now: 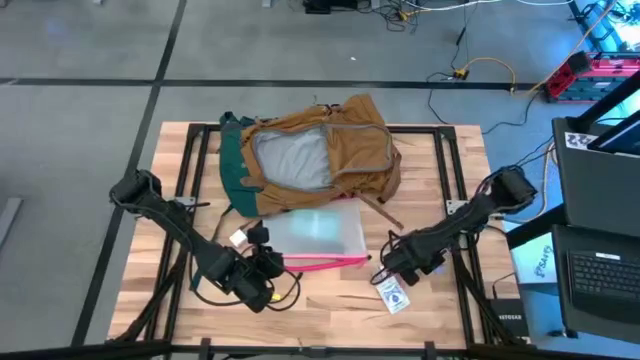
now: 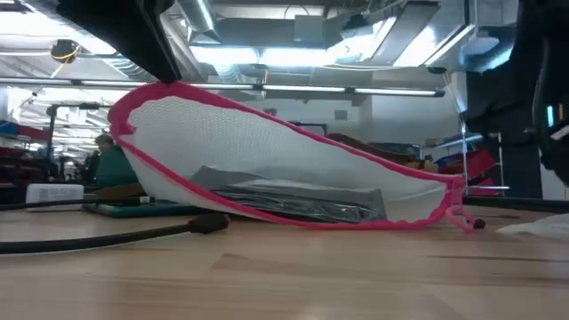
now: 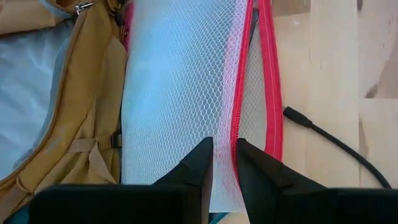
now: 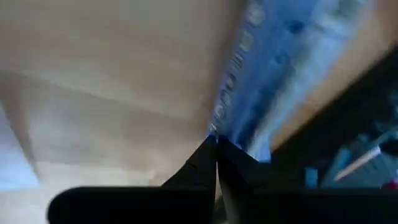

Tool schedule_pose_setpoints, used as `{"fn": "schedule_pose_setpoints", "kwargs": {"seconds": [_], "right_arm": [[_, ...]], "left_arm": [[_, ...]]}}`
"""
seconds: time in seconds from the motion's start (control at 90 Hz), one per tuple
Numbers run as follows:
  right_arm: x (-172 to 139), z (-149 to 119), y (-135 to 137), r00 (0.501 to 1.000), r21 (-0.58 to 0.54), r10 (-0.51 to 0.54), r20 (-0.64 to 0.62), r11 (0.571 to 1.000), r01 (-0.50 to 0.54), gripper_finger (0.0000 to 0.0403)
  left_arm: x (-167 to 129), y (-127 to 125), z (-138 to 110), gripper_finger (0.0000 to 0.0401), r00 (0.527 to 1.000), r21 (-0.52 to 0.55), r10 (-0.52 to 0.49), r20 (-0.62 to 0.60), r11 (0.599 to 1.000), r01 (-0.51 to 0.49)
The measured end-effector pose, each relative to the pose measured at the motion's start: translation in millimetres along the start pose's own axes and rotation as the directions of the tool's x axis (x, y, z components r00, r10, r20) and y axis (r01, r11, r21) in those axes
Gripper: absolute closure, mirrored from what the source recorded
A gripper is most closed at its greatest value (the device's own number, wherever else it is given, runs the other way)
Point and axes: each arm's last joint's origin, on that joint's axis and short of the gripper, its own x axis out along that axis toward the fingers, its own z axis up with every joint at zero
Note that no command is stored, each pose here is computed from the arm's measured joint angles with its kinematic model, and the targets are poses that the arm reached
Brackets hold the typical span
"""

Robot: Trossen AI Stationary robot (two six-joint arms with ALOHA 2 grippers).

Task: Unpack backpack
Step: Put the blue chocolate bar into the pink zipper pouch

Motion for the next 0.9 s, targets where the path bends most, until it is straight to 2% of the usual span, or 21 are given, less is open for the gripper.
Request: {"fn": "schedule_pose_setpoints", "kwargs": {"seconds": [0.133,0.2,0.322,0.4,0.533,0.644,0.9], "right_arm": [[1.2,5.6,4.8,0.999,-0.088,0.025,0.048,0.996,-0.02,0.0403],[-1.9,9.0,6.1,0.997,-0.097,0.039,0.071,0.995,-0.032,0.0403],[-12.2,12.5,10.2,0.98,-0.128,0.037,0.193,0.992,-0.012,0.0403],[-20.8,13.9,14.7,0.95,-0.146,0.038,0.31,0.989,0.008,0.0403],[-42.8,14.0,27.4,0.869,-0.18,0.088,0.487,0.984,0.001,0.0403],[-60.0,8.1,26.1,0.847,-0.14,0.032,0.53,0.989,0.05,0.0403],[-73.9,-1.6,8.0,0.855,0.049,-0.17,0.49,0.985,0.168,0.038]], "left_arm": [[0.0,-0.1,0.1,0.0347,1.0,0.0,0.0,0.001,1.0,0.0],[0.2,-0.2,0.7,0.0347,1.0,-0.005,-0.003,0.005,1.0,0.003],[0.1,-1.1,1.9,0.0347,1.0,-0.005,-0.01,0.016,1.0,0.01],[0.2,-1.0,1.8,0.0347,1.0,-0.003,-0.009,0.014,1.0,0.009],[0.2,-1.0,1.8,0.0347,1.0,-0.001,-0.009,0.014,1.0,0.009],[0.2,-1.0,1.8,0.0347,1.0,-0.002,-0.009,0.014,1.0,0.009],[0.0,-1.3,1.6,0.0347,1.0,-0.007,-0.011,0.013,1.0,0.011]]}}
